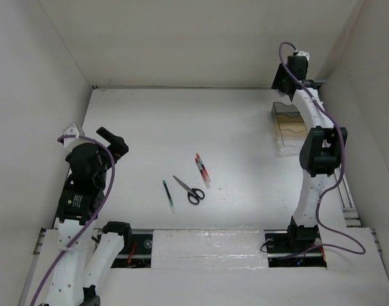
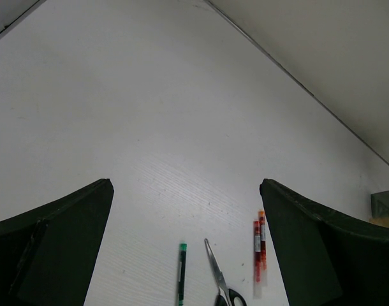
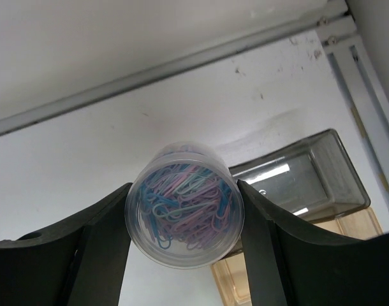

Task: Sort the stationery into containers
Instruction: Place the stationery in the storage box.

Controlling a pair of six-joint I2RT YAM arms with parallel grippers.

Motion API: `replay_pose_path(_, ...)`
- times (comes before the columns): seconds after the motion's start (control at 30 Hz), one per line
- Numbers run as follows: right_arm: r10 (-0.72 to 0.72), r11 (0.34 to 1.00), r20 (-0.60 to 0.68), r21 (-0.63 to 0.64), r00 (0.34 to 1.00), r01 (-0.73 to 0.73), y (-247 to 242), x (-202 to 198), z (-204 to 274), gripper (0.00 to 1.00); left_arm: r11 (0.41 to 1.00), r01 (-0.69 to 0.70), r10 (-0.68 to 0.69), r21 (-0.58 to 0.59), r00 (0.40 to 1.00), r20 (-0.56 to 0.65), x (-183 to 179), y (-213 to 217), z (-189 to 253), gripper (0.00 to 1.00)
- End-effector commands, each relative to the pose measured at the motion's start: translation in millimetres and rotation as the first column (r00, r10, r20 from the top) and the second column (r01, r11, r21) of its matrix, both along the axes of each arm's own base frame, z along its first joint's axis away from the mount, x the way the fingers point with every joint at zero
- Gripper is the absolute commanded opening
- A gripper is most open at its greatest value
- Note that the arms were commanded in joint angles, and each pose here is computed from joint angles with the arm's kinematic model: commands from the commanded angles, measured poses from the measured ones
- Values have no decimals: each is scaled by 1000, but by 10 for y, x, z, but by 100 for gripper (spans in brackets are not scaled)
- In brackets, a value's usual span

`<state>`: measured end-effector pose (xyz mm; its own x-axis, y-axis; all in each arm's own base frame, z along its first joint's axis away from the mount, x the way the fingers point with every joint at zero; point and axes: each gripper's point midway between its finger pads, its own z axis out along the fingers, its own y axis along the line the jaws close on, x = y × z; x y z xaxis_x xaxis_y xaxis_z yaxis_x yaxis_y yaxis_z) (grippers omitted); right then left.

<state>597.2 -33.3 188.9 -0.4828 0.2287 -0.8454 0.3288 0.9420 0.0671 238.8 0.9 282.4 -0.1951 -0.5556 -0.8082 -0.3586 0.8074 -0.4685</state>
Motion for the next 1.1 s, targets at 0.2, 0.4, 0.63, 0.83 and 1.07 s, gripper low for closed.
replay_pose_path(0.2,-64,986,-37,-158,997,57,-38,2,-143,0,1000,10,-10,4,1000,26,62,-21,76,100)
replay_pose_path(0.4,-47,996,-34,-81,998,44,-101,-19,-263,0,1000,10,-10,4,1000,26,62,-21,76,100)
replay_pose_path(0.63,-44,999,-61,-33,997,42,-265,-23,-434,0,1000,10,-10,4,1000,26,62,-21,76,100)
replay_pose_path(0.83,-77,997,-92,-12,993,76,-419,-112,-649,0,1000,10,-10,4,1000,26,62,-21,76,100)
replay_pose_path(1.07,-100,995,-115,8,988,101,-505,-211,-841,0,1000,18,-18,1,1000,16,78,-39,54,100)
